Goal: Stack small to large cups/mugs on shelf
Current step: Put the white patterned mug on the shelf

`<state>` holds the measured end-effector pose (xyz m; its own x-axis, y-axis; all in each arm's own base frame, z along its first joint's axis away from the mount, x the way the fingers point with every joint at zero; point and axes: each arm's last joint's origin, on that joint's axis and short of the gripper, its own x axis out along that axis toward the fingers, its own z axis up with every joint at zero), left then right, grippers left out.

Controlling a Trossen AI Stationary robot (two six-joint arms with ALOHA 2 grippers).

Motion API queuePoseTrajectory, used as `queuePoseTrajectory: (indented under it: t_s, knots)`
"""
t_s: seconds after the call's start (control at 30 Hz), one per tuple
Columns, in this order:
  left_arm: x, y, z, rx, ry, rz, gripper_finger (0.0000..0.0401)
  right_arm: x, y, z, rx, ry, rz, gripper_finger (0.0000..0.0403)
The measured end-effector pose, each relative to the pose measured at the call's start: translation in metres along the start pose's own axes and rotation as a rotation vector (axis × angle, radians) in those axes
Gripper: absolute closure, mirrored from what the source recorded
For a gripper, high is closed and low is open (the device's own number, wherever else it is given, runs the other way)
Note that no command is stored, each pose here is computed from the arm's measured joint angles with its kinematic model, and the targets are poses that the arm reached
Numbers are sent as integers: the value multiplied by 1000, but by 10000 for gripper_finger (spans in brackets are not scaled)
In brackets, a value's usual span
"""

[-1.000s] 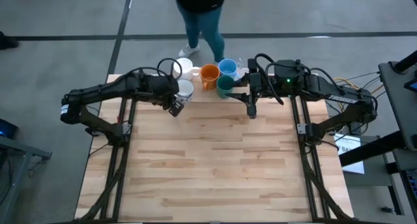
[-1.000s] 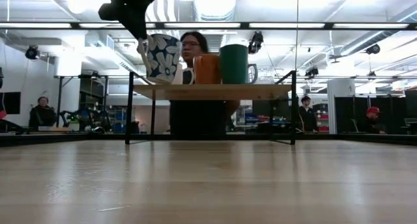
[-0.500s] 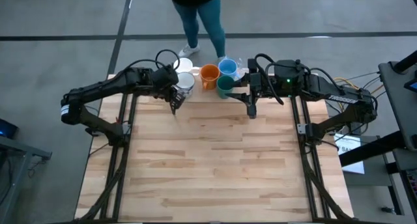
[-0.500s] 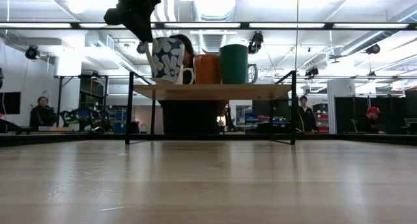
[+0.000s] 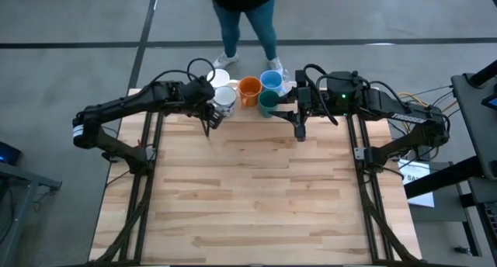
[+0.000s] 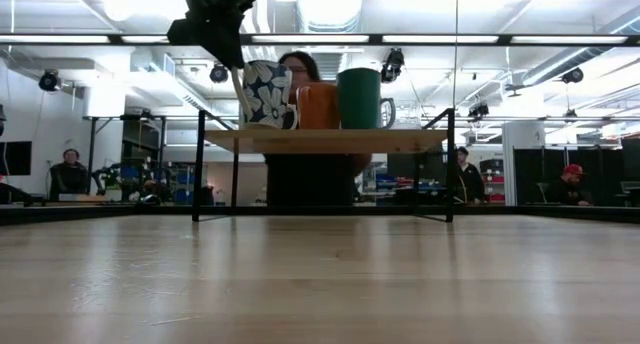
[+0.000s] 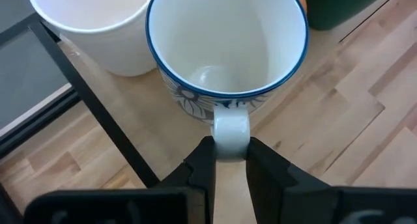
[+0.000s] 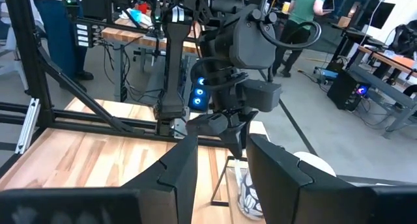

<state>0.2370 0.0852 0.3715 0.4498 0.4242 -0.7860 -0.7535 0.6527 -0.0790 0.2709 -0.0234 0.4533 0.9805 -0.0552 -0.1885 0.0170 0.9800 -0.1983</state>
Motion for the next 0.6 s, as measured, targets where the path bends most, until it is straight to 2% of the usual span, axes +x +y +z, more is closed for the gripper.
queuePoseTrajectory:
  t_s: [0.6]
  knots:
    - [8, 0, 3, 11, 1, 8, 359, 0, 0, 0, 0, 0, 0, 277]
